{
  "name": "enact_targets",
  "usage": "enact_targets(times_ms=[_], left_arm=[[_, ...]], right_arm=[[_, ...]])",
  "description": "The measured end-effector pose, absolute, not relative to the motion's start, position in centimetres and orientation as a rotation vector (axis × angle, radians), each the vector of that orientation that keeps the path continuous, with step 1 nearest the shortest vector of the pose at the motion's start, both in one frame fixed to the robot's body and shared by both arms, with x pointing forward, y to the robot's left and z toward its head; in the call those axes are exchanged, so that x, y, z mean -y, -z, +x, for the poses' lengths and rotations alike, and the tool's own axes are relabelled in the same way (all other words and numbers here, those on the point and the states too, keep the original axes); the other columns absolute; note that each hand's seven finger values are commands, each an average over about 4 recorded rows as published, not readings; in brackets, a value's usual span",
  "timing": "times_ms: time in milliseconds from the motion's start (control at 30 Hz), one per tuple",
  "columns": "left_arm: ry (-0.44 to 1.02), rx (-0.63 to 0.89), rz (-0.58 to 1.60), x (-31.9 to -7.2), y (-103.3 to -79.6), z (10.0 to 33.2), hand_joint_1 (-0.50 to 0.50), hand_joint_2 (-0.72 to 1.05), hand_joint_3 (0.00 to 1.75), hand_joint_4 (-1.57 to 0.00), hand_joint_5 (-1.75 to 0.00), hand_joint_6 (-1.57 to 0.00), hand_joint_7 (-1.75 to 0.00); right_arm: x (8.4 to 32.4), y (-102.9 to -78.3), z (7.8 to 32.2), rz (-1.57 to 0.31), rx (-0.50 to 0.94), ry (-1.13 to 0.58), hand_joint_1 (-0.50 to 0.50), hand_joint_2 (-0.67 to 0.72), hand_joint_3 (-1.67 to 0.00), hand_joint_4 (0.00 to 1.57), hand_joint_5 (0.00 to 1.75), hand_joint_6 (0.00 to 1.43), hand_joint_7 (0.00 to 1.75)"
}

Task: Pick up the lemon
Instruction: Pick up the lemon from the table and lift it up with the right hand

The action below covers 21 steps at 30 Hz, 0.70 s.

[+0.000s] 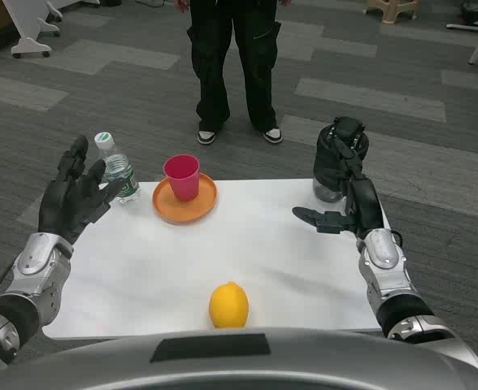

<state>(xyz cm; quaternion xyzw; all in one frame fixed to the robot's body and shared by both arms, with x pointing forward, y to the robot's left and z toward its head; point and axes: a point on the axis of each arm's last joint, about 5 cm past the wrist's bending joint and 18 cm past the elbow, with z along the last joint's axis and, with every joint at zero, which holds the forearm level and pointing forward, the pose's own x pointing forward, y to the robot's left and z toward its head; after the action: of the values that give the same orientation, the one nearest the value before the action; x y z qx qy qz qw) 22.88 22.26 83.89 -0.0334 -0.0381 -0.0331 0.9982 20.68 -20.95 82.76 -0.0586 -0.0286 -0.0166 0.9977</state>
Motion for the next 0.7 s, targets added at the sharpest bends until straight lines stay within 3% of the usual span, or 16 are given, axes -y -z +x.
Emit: enact_targets(times_ms=[100,200,300,600,700], left_arm=[[0.065,0.068,-0.062,-22.3,-83.8,22.8,0.5,0.87,0.07,0.0,0.0,0.0,0.0],[0.06,0.048,-0.053,-22.4,-83.5,22.6,0.5,0.72,0.0,0.0,0.0,0.0,0.0],[0.047,0.024,-0.042,-22.6,-83.3,22.5,0.5,0.72,0.04,0.0,0.0,0.0,0.0],[0.071,-0.002,-0.02,-22.6,-83.1,22.3,0.5,0.78,0.07,0.0,0.0,0.0,0.0],[0.077,-0.005,-0.016,-22.6,-83.0,22.3,0.5,0.78,0.09,0.0,0.0,0.0,0.0]], right_arm=[[19.9,-82.5,21.1,-0.15,0.024,-0.09,0.12,0.39,-0.1,0.0,0.68,0.0,0.02],[17.5,-82.0,21.6,-0.228,-0.043,-0.369,0.12,0.36,-0.1,0.0,0.68,0.0,0.03],[16.0,-82.1,22.4,-0.317,-0.085,-0.581,0.12,0.36,-0.08,0.0,0.68,0.0,0.02],[16.3,-82.5,22.9,-0.345,-0.089,-0.594,0.12,0.34,-0.1,0.0,0.68,0.0,0.05],[16.4,-82.4,22.9,-0.347,-0.096,-0.592,0.07,0.28,-0.14,0.0,0.61,0.0,0.0]])
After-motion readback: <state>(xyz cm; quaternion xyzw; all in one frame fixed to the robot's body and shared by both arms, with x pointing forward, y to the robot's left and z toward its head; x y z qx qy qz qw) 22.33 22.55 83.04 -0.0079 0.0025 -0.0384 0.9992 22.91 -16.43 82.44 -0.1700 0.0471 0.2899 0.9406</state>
